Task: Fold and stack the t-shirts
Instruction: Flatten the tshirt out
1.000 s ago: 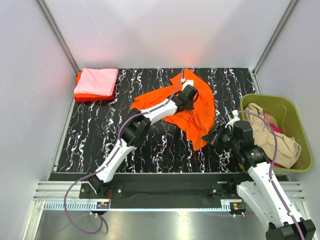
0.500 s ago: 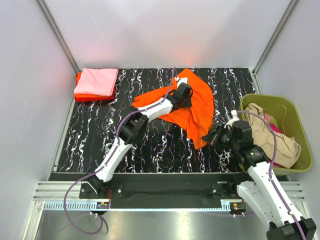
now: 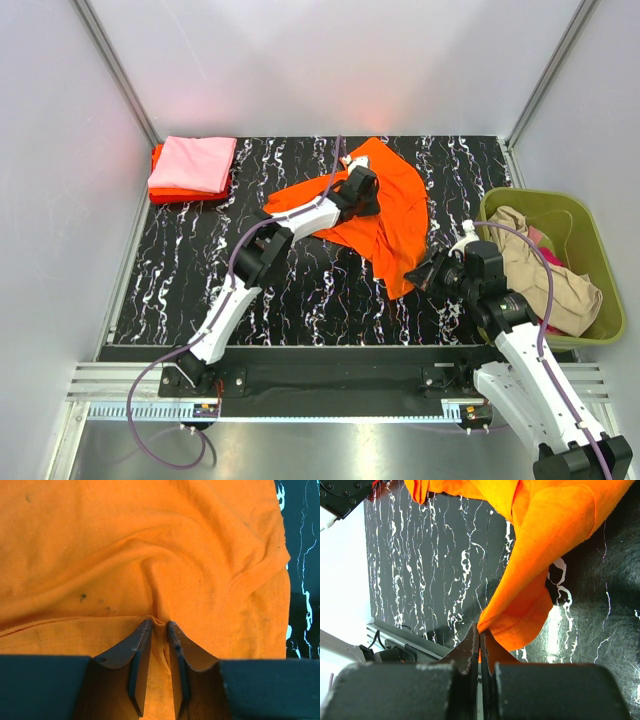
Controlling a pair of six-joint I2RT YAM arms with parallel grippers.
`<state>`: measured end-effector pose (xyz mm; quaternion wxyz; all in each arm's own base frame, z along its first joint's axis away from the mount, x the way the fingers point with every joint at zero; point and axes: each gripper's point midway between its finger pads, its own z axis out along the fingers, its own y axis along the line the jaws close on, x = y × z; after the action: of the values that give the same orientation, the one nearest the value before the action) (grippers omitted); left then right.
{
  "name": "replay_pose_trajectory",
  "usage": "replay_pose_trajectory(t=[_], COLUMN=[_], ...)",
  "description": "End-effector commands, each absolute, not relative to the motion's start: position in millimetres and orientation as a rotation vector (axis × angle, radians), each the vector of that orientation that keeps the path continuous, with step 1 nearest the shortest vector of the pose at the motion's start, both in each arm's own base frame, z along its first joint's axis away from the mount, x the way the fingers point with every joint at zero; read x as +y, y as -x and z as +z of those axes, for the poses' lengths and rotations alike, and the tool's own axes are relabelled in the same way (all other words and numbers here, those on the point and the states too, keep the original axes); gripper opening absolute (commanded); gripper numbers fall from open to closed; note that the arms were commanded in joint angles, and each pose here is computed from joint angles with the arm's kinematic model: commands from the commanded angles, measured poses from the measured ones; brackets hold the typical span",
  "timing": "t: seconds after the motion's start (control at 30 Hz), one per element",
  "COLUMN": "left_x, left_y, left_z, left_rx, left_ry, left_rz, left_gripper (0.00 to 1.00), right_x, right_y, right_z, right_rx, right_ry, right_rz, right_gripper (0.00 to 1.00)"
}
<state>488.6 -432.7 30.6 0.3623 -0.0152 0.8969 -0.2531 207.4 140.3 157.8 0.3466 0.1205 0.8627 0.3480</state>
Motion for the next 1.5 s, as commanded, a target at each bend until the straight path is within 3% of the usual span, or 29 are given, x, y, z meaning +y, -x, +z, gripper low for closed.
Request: replay_pose_trajectory(t=[0.0,0.4,0.57,0.87,1.07,1.13,1.17,1.2,1.3,1.47], left_x=[-435.2,-433.8,-431.0,-429.5,-430.2,-430.2,-430.8,-430.5,-431.0,-433.1], left_y=[-492.4,-492.3,-494.5,-494.6,-495.1,-495.6,-494.9,-496.1,-496.3,-497.1], left_z=[68.4,72.6,75.2,64.4,66.1,70.3,70.7,72.8,72.1,74.2], left_rx=[2.252,2.242,2.236,2.257,2.254,2.247,2.249,2.247,2.251,2.253], left_ry=[0.046,0.101,0.117,0.117,0.114,0.113,0.11,0.11,0.111,0.15], left_rz=[-0.714,-0.805,-0.824,-0.814,-0.817,-0.818,-0.817,-0.816,-0.817,-0.887], left_gripper=[0.28,0.3,0.36,0.26,0.12,0.15,0.25,0.29,0.22,0.22], right_x=[141.2,141.7,141.2,141.7,140.5,140.6,140.2,140.3,140.5,140.7], right_y=[-211.0,-208.6,-208.6,-208.6,-208.7,-208.6,-208.7,-208.7,-209.2,-209.3], right_z=[168.5,166.3,166.3,167.3,163.7,163.6,163.0,163.0,163.3,164.9], right_rx=[2.201,2.201,2.2,2.196,2.202,2.202,2.203,2.203,2.203,2.201], right_ry=[-0.276,-0.27,-0.273,-0.263,-0.271,-0.27,-0.272,-0.274,-0.276,-0.268], right_rz=[0.9,0.905,0.903,0.901,0.891,0.89,0.889,0.89,0.89,0.89], right_gripper=[0.0,0.0,0.0,0.0,0.0,0.0,0.0,0.0,0.0,0.0])
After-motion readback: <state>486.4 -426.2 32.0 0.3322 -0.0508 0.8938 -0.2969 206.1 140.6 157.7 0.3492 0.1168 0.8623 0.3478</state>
